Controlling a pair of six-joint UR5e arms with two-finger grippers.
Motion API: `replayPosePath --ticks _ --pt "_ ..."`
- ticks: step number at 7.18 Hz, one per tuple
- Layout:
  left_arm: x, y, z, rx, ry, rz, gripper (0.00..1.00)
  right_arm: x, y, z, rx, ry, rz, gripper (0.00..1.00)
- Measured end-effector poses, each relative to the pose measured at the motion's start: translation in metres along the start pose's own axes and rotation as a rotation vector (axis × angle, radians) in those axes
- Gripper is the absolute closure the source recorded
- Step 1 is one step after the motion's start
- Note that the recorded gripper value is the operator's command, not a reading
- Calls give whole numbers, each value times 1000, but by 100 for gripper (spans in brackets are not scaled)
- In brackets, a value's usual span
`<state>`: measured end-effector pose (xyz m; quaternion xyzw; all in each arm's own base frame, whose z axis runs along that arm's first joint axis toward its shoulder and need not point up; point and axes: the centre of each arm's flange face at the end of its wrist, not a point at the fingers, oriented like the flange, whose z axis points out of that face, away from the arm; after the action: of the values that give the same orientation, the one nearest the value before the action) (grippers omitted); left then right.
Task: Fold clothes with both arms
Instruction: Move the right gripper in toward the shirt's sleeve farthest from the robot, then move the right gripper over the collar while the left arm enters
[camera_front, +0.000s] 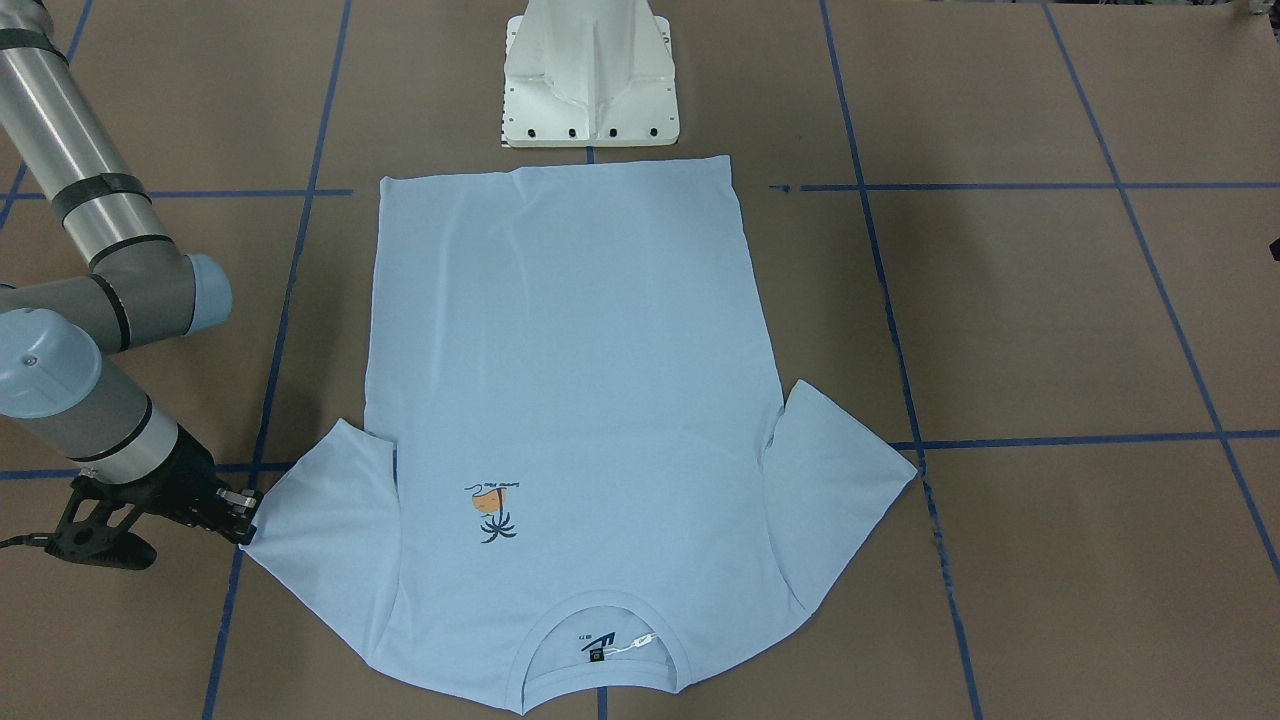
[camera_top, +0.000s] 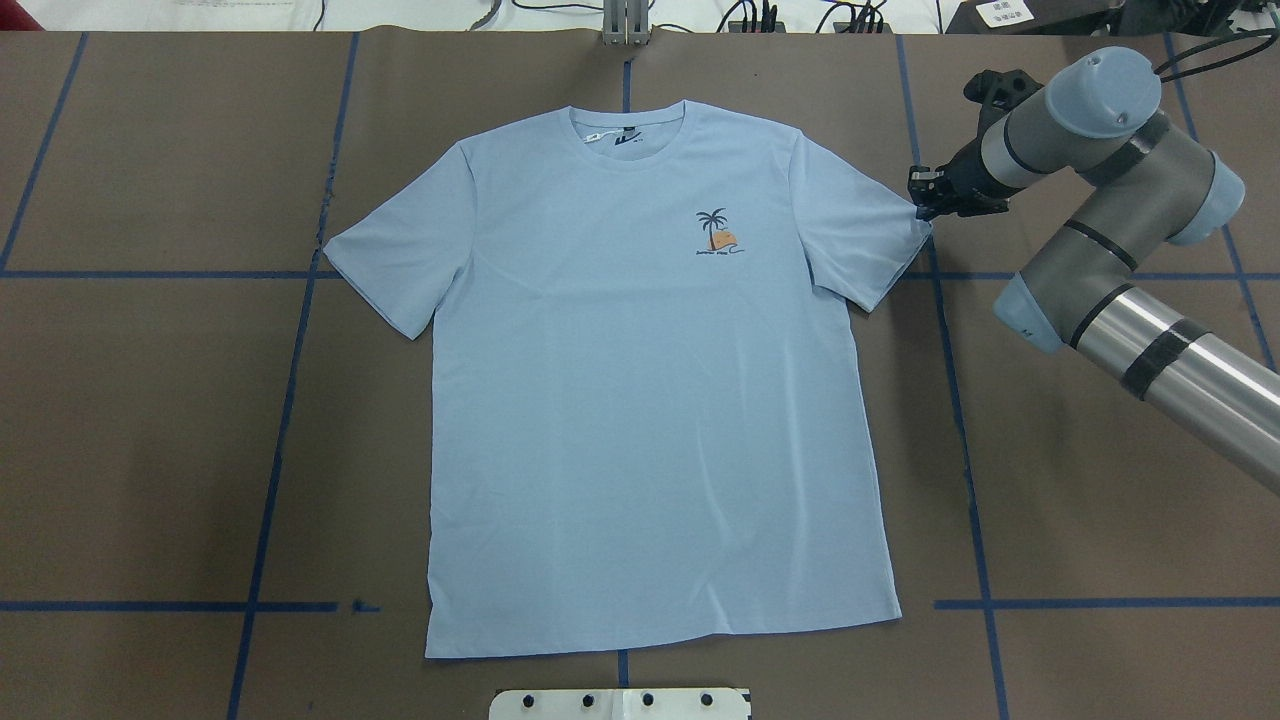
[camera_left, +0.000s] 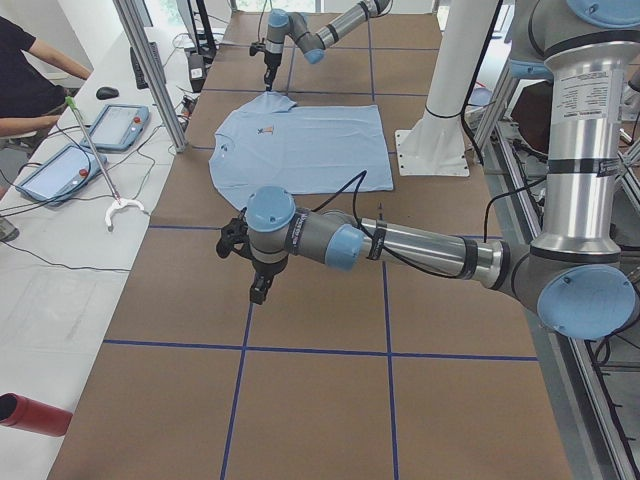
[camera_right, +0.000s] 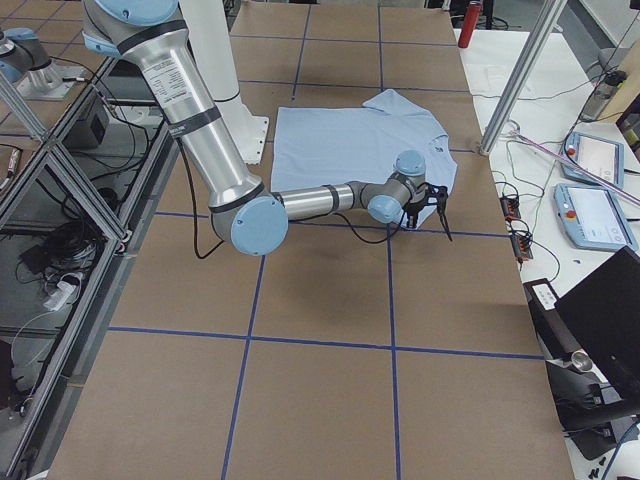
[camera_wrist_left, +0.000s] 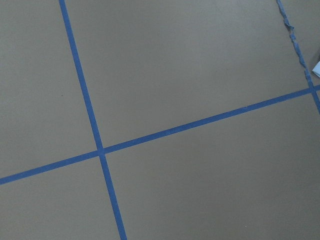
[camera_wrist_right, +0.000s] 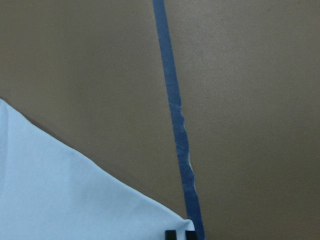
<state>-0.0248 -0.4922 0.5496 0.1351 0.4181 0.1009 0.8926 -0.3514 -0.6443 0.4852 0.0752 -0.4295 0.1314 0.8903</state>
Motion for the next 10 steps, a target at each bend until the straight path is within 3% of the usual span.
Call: replayPosePath --ticks 4,7,8,9,10 --pt "4 -1 -3 6 2 6 0 -19 1 -10 4 -26 -13 100" --pt "6 -2 -5 10 1 11 0 -142 10 -25 5 -58 95 100" --pt "7 -3 -6 12 1 13 0 -187 24 -20 26 -56 123 85" --pt "8 -4 -7 14 0 16 0 -228 40 -9 47 -52 134 1" --pt "8 -6 -7 15 0 18 0 -255 58 1 67 -49 126 0"
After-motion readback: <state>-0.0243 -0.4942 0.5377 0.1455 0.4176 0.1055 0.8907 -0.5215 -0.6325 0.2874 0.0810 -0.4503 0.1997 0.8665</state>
